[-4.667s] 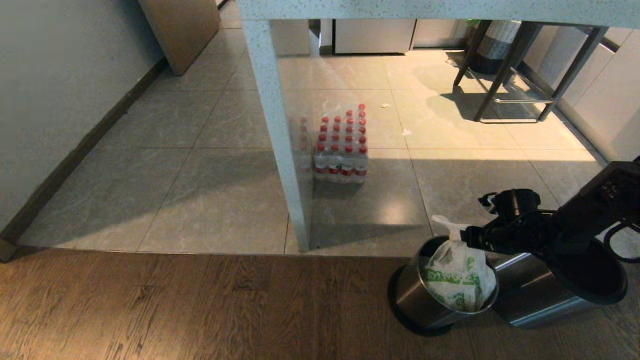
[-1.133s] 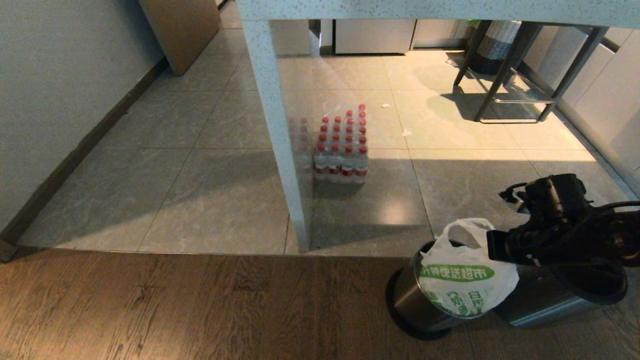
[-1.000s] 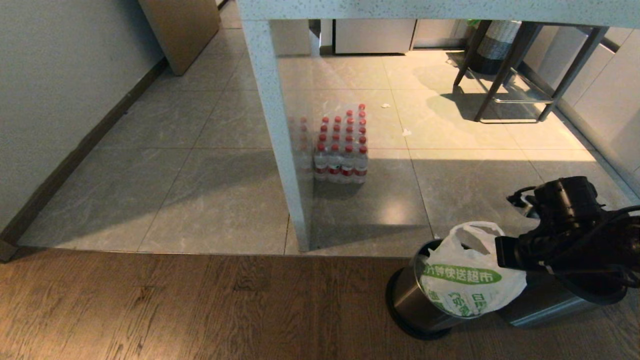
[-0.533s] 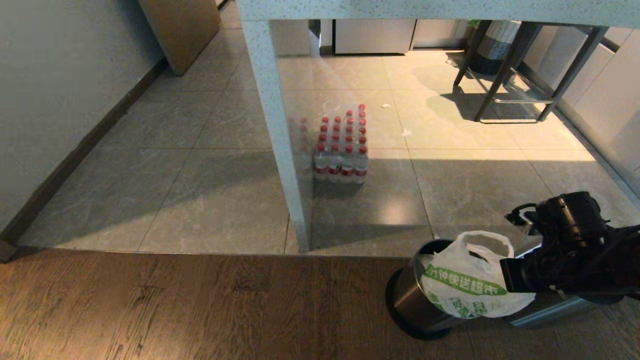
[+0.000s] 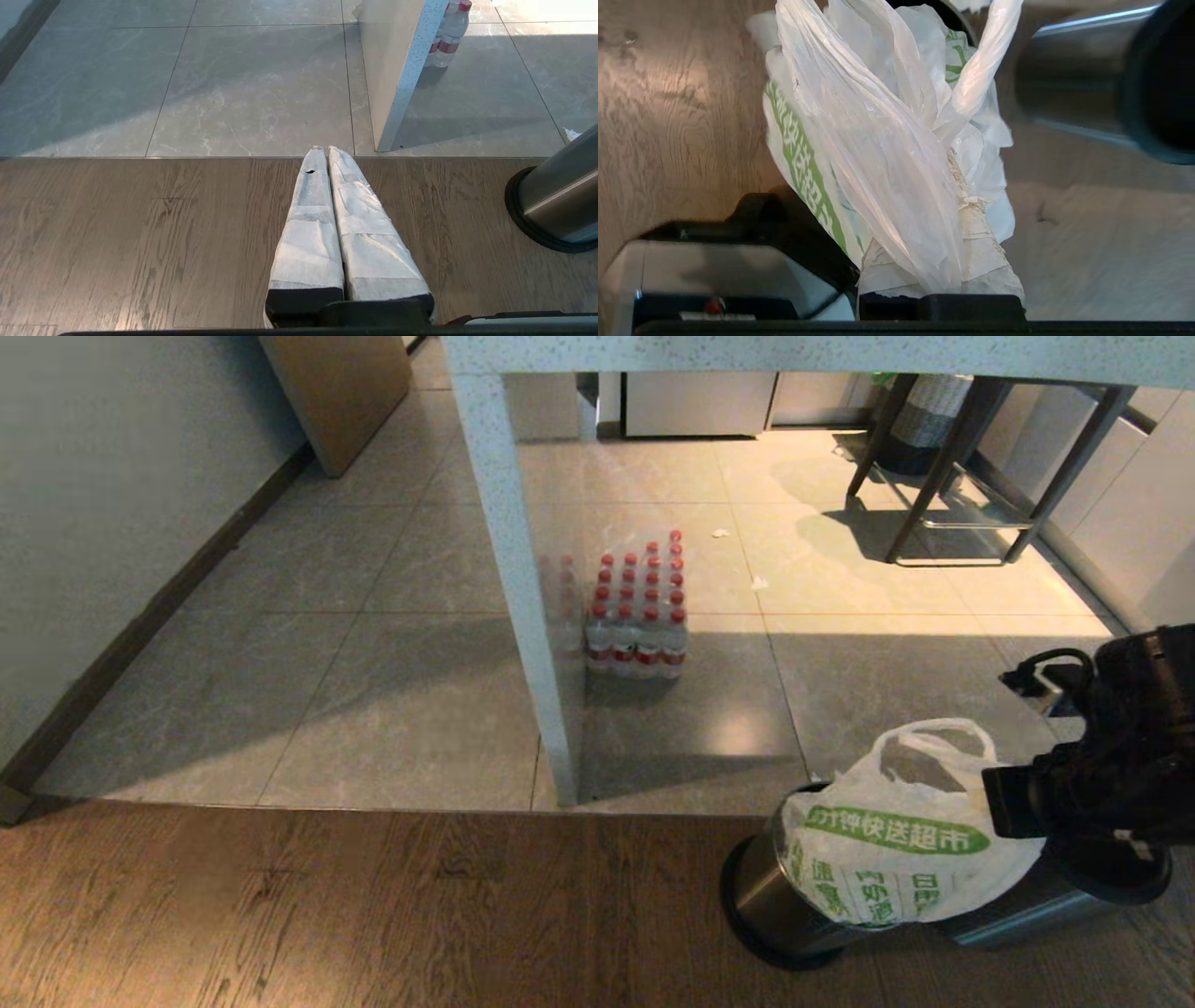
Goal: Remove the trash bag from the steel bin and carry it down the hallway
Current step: Pick up the trash bag
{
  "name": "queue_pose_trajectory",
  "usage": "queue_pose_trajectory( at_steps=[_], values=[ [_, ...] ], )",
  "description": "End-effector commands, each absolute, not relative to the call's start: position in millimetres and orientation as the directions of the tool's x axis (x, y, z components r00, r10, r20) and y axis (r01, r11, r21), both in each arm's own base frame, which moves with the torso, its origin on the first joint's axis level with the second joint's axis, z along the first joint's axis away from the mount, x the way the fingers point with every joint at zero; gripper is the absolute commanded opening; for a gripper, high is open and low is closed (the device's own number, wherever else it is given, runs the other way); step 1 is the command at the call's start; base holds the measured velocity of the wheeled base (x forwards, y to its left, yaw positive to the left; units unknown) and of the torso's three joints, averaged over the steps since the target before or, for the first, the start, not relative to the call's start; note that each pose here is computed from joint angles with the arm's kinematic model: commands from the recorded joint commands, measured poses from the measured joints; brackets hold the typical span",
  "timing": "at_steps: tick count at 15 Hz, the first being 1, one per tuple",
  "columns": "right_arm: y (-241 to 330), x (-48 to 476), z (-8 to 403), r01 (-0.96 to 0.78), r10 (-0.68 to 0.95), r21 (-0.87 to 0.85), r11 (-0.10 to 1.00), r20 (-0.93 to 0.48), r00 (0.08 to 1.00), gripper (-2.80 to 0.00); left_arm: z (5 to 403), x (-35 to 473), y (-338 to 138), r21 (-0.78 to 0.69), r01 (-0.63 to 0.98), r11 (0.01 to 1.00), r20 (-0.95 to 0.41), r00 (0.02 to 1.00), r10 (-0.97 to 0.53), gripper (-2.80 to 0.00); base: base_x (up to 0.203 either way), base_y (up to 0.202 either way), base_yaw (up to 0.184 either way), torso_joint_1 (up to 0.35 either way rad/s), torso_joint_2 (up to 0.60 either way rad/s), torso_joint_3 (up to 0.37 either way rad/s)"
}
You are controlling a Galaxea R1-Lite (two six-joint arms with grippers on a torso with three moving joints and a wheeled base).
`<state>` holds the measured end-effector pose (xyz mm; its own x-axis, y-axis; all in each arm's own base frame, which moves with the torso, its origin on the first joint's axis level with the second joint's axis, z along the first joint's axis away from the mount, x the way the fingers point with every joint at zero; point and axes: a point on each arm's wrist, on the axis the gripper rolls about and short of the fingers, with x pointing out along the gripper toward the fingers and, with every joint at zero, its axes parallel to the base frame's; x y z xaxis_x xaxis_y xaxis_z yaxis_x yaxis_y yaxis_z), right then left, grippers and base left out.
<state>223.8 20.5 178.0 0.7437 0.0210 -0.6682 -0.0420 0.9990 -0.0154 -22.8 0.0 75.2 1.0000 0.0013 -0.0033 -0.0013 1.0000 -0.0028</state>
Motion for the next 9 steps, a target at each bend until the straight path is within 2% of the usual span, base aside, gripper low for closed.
queue_pose_trajectory(
  at_steps=[1, 9],
  values=[
    [17.0, 187.7, 210.0, -0.053, 0.027, -0.027, 0.998, -0.59, 0.807, -2.8, 75.2, -22.8, 0.0, -0.003, -0.002, 1.0, -0.003, 1.0, 0.002, -2.8, 0.0, 0.0, 0.0, 0.0, 0.0, 0.0],
    [8.5, 101.7, 269.4, -0.073, 0.038, -0.073, 0.995, -0.397, 0.917, -2.8, 75.2, -22.8, 0.0, -0.003, -0.002, 1.0, -0.003, 1.0, 0.002, -2.8, 0.0, 0.0, 0.0, 0.0, 0.0, 0.0]
  ],
)
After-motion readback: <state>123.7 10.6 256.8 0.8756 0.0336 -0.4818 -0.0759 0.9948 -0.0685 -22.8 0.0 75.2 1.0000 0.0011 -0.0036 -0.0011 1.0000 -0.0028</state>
